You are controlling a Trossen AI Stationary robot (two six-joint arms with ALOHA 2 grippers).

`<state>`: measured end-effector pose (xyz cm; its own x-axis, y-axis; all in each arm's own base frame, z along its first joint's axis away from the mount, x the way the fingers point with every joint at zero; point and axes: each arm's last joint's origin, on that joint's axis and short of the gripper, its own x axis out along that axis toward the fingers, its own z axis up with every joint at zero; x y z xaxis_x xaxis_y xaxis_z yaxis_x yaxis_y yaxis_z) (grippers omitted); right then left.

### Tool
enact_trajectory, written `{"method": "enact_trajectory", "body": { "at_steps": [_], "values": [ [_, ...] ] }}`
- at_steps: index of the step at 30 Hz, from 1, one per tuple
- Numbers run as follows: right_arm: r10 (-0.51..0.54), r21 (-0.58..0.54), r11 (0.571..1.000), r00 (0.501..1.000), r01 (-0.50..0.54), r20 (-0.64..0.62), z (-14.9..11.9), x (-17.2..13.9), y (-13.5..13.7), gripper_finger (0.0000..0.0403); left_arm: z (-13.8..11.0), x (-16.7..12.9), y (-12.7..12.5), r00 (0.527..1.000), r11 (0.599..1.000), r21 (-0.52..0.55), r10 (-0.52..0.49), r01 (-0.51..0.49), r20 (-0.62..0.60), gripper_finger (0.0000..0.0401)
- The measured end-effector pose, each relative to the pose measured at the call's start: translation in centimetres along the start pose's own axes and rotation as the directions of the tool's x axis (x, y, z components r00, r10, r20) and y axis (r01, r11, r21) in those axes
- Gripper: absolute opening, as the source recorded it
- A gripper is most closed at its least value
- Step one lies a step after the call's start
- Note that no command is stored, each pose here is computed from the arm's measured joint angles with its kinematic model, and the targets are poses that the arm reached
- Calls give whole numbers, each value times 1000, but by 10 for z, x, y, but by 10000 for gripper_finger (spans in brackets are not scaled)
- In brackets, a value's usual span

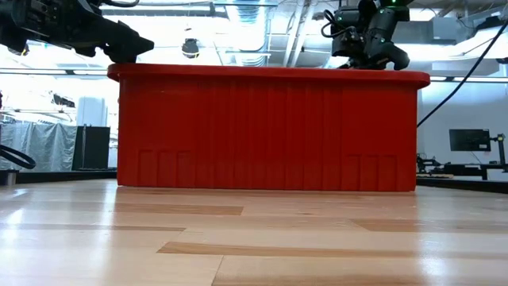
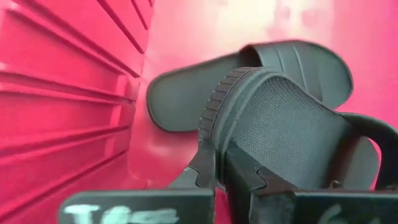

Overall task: Pick and place slides into bin
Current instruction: Stack the slide on top of the right slide in the bin

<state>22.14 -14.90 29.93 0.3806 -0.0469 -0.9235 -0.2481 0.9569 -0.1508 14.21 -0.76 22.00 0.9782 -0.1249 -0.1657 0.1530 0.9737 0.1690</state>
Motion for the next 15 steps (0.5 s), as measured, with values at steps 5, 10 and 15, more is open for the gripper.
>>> {"method": "enact_trajectory", "body": {
  "at_steps": [5,10,15],
  "values": [
    [11,-32,999,1000,-11,7,6,1,5,0,0,0,0,1000,1000,0,0,0,0,219],
    [13,-30,999,1000,-13,8,8,2,7,0,0,0,0,1000,1000,0,0,0,0,219],
    [13,-26,1000,1000,-12,8,8,2,7,0,0,0,0,1000,1000,0,0,0,0,219]
  ]
}}
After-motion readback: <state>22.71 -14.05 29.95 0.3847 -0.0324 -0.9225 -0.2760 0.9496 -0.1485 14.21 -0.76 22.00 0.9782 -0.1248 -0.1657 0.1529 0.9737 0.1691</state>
